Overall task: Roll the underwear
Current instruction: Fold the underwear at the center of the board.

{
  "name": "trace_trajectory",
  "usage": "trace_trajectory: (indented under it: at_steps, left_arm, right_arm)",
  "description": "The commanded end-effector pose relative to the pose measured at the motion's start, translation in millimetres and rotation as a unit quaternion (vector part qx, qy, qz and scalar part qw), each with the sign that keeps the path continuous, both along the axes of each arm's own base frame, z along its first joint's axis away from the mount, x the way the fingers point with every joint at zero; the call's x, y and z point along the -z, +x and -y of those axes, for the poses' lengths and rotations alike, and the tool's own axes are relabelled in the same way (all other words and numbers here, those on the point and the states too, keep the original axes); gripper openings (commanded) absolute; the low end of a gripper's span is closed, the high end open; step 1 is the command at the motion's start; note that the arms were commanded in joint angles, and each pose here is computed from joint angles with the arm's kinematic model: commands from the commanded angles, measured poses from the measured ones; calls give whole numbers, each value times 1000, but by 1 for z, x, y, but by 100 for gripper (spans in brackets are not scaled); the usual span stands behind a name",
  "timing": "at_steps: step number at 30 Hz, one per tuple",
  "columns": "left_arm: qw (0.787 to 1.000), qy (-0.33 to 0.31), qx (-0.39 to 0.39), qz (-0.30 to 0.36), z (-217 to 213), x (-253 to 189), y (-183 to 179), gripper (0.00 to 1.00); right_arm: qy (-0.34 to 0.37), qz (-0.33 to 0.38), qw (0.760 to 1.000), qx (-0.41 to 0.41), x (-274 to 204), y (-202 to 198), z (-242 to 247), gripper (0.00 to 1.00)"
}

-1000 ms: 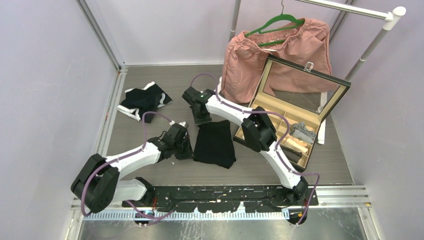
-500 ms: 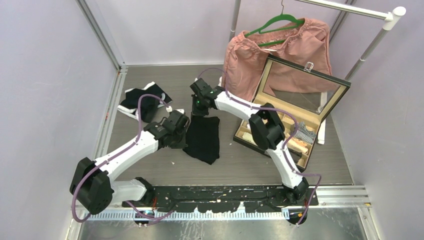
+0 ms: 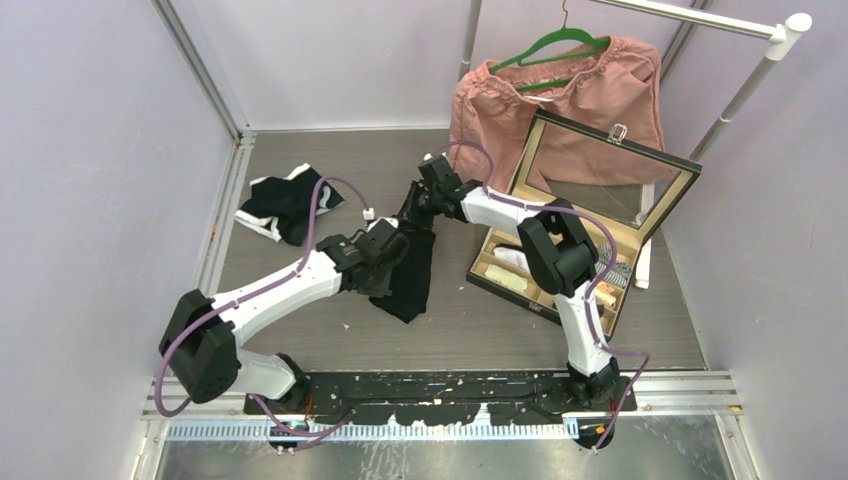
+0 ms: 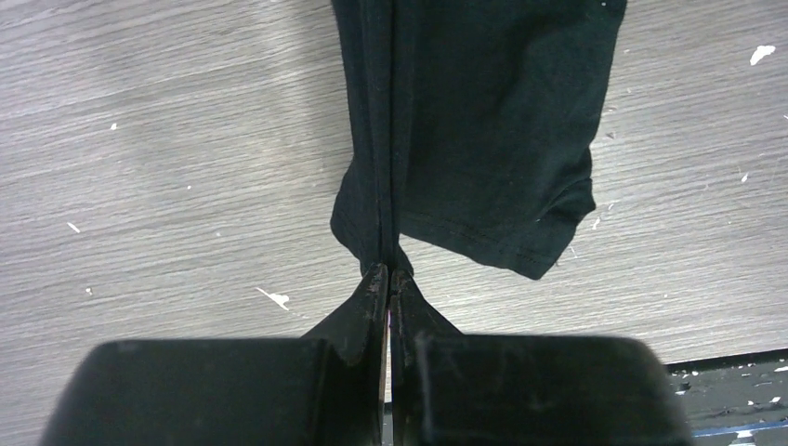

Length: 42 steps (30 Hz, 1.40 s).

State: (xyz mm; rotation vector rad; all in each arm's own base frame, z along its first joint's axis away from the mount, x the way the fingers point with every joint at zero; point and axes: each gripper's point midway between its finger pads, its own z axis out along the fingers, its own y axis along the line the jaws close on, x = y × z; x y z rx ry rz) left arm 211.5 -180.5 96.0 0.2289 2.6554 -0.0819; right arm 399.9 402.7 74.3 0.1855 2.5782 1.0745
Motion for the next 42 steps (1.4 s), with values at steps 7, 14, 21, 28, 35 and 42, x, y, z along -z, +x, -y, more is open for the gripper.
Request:
trace_trajectory:
  at_steps: [7, 14, 21, 28, 35, 42]
  left_arm:
    - [998, 9, 63, -6, 36, -5, -2, 1]
    - [997, 6, 82, -15, 55, 2, -5, 1]
    - [996, 1, 92, -14, 63, 2, -7, 1]
    - [992, -20, 120, -13, 79, 3, -12, 1]
    - [988, -44, 147, -21, 100, 11, -18, 1]
    - [983, -60, 168, -31, 119, 19, -27, 1]
  right_arm:
    - [28, 73, 997, 28, -54, 12, 27, 1]
    - [-19, 83, 996, 37, -48, 2, 51, 1]
    - [-47, 87, 994, 46, -44, -10, 70, 1]
    - [-52, 80, 993, 63, -33, -20, 81, 2]
    - [-77, 77, 990, 86, -15, -25, 96, 2]
    - [-86, 67, 990, 87, -2, -30, 100, 2]
